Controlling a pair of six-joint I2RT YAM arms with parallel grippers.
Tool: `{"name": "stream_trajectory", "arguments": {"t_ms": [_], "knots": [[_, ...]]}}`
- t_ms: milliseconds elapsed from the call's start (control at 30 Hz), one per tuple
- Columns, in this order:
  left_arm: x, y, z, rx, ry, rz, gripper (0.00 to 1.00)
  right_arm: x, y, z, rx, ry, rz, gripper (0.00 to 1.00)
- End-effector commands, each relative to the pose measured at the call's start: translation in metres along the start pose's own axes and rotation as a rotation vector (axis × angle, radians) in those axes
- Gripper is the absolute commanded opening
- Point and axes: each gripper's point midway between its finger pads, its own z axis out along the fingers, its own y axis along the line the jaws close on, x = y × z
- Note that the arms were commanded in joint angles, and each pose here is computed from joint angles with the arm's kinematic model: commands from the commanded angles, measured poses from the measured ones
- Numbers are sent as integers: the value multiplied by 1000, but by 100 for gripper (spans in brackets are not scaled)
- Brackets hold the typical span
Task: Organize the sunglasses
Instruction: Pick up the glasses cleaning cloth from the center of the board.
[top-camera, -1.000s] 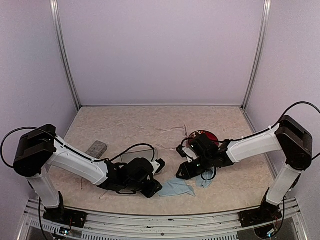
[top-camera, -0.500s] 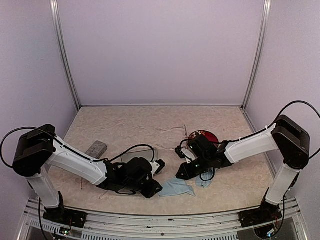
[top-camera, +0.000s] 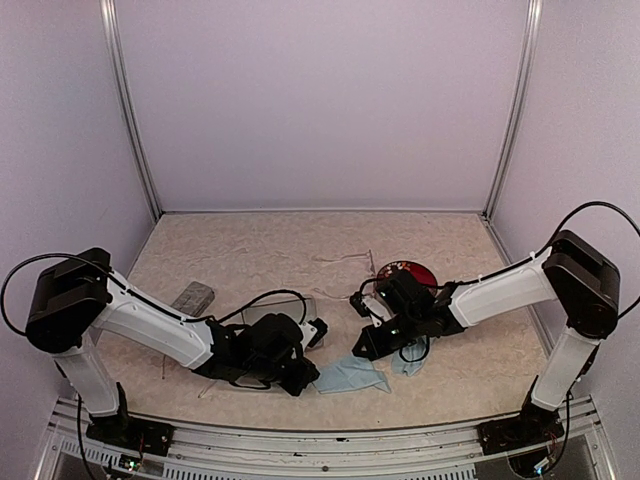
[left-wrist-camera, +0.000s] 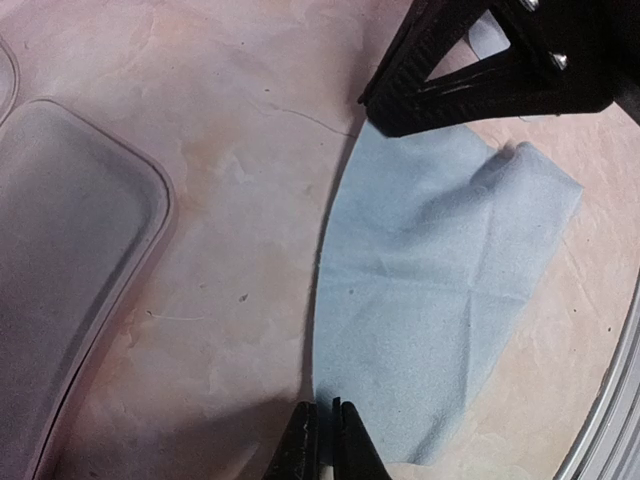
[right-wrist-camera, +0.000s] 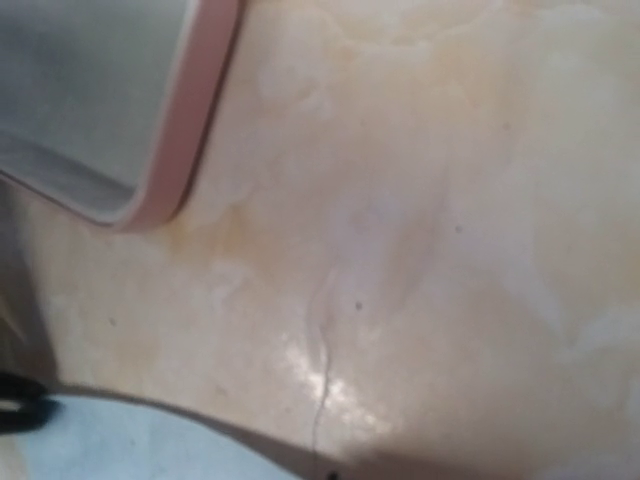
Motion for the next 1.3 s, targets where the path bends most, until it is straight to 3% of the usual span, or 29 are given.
{"name": "stream_trajectory", "arguments": {"t_ms": [0,467,733,967,1267], "knots": [[16,6,-2,-13,56,2,0,-6,5,-4,-30,-29,-23,0],[-40,2,-31,-32,-100,23,0,-26,28,-45,-75,-142,-107,0],[-45,2,-34,-9,-114,32,1,-16,24,-52,-66,-143,-127,0],[-41,4,-5,1,-60,29,22,-8,13,-45,-25,-117,-98,0],[-42,16,11,-68,-32,71,32,-6,11,-43,-24,-109,-92,0]]}}
